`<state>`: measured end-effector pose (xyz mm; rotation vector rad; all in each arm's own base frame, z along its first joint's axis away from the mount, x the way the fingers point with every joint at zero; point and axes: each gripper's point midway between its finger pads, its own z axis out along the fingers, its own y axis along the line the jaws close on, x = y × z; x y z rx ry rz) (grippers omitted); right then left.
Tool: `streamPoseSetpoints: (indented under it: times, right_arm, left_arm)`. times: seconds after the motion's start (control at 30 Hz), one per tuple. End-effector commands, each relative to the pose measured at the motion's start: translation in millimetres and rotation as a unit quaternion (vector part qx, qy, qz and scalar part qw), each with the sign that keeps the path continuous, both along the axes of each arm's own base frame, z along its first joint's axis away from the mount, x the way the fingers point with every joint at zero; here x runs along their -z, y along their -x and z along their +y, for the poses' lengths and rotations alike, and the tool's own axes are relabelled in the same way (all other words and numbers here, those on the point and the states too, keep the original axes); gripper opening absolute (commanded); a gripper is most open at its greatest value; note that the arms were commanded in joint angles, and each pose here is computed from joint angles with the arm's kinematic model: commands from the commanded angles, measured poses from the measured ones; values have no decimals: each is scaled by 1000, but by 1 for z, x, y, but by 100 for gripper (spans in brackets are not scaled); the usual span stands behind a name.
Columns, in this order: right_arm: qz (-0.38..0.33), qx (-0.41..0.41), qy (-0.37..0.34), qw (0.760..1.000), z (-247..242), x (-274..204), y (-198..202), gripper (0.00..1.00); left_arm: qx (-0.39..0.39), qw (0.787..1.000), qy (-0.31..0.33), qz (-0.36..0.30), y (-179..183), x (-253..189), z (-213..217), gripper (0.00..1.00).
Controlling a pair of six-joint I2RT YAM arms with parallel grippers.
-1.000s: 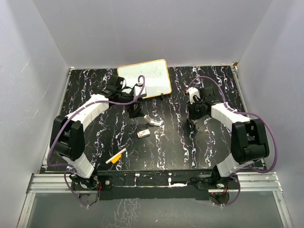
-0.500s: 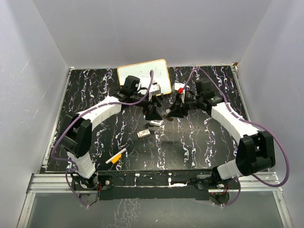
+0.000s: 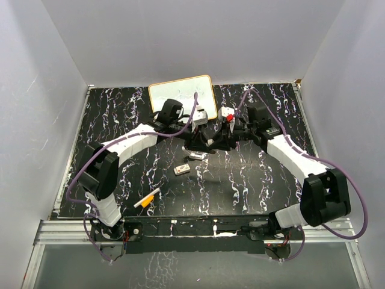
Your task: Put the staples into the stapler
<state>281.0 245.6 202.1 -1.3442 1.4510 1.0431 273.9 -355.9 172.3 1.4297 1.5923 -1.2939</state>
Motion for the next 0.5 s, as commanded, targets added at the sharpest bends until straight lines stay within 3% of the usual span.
streamPoseSetpoints:
  times: [0.0,0.17,0.47]
  right_arm:
    - [-32,19,-40,999,-13,-26,-2,8]
    - [-13,71,-42,997,-46,-6,-10,14]
    - [-8,92,-1,996,-59,32,-5,34]
  left_arm:
    - [14,999,28,-32,0,-18,9,0]
    - [-12,996,82,-32,-15,-43,30,0]
    - [-6,995,90,-42,-17,-53,33,0]
